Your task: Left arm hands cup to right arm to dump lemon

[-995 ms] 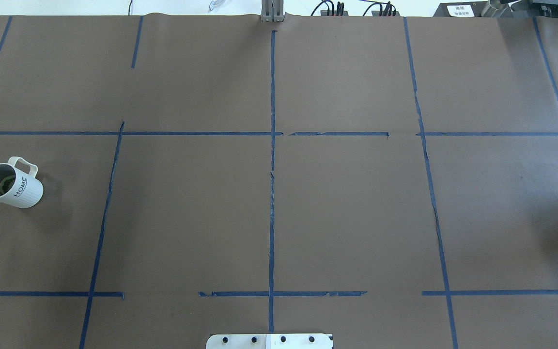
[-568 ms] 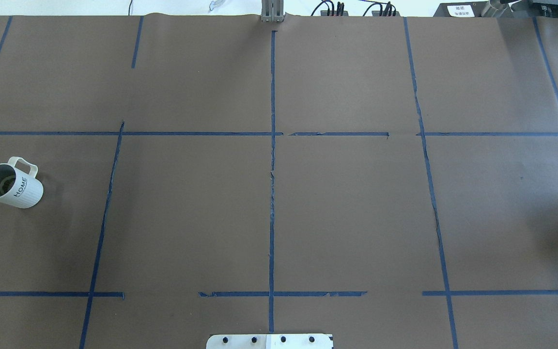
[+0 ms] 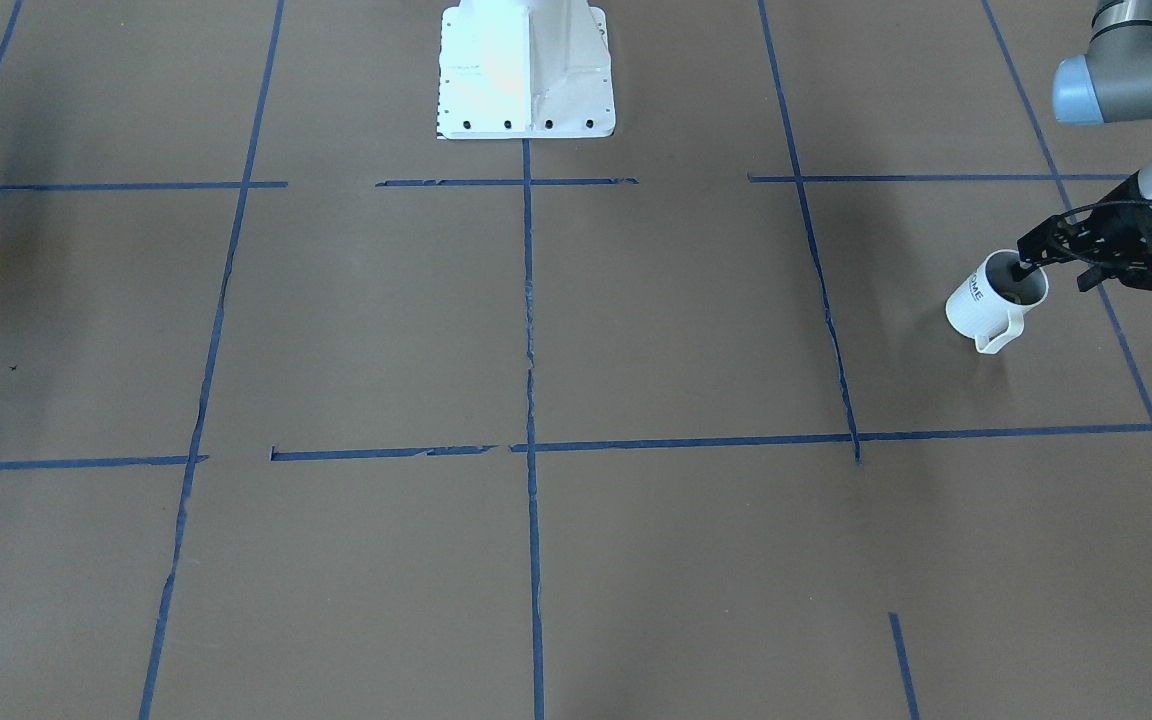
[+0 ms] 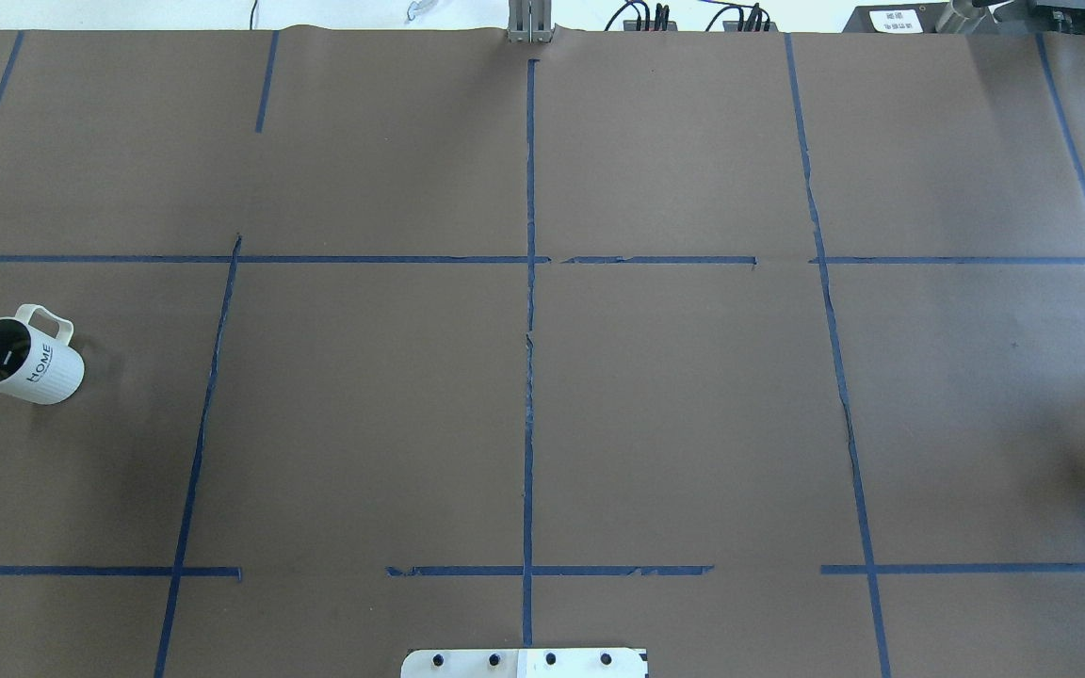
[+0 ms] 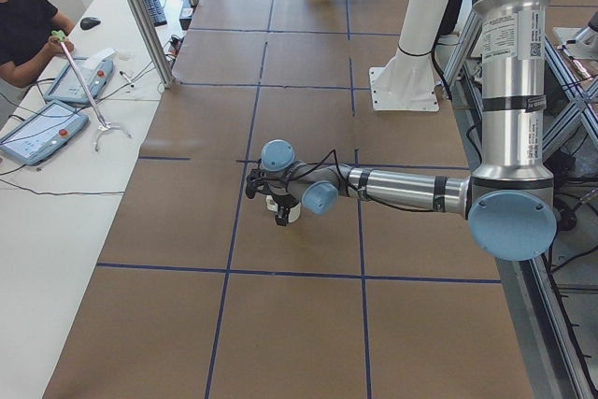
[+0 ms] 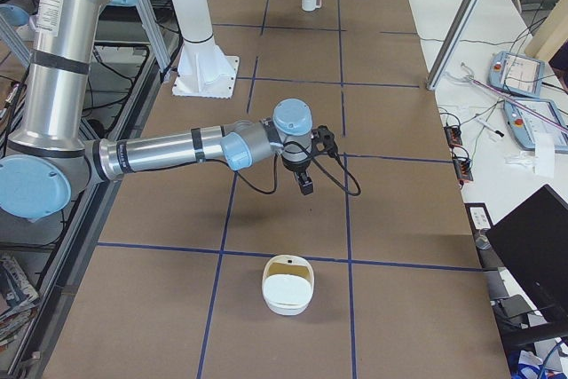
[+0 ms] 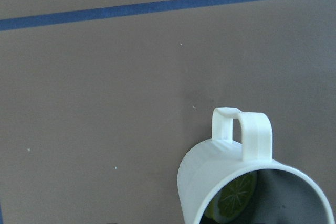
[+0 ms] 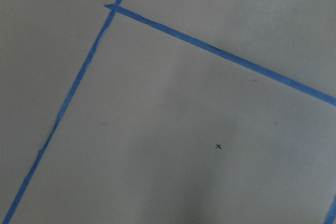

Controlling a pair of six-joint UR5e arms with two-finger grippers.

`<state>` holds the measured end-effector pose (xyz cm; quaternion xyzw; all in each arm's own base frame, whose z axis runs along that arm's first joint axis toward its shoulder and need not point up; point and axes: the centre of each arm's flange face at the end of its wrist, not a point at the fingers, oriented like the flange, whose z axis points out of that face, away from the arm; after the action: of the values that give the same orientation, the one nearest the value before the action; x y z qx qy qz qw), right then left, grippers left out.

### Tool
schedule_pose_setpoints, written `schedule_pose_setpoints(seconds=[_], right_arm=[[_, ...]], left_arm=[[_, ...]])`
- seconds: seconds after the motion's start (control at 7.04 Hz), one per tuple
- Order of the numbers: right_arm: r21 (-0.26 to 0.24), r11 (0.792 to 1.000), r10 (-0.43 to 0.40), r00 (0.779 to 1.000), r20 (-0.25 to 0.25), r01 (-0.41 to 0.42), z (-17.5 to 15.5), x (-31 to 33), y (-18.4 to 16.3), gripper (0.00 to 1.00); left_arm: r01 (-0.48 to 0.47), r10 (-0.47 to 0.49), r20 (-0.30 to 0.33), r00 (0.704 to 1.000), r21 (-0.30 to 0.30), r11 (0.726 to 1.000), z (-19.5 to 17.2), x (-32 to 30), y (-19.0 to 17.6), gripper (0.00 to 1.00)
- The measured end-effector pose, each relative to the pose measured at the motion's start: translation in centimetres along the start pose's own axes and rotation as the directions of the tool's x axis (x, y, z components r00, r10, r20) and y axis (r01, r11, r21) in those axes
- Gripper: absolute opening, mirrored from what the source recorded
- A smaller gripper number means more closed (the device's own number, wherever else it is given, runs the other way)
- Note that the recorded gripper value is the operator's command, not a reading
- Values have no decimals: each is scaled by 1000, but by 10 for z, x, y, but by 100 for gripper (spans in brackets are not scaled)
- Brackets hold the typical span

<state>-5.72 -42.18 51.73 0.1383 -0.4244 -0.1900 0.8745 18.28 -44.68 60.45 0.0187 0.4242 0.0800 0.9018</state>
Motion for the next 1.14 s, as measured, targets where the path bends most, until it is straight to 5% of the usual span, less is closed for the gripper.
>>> schedule_pose_setpoints(seconds=[0.43,0.85,1.14], right_arm=[[47,997,-59,997,39,57,14,-82,-87,100],[275,961,20,1000,-4,-18,63,-240,-157,100],[406,913,32,999,-4,-27,83,-324,-167,100]], left_arm=[[25,-25,-15,1000,11,1000,-2,25,-13,0],[222,-211,-115,971,96,970,-46,117,-77,0],[412,-397,-175,901,52,910,-76,237,-128,0]])
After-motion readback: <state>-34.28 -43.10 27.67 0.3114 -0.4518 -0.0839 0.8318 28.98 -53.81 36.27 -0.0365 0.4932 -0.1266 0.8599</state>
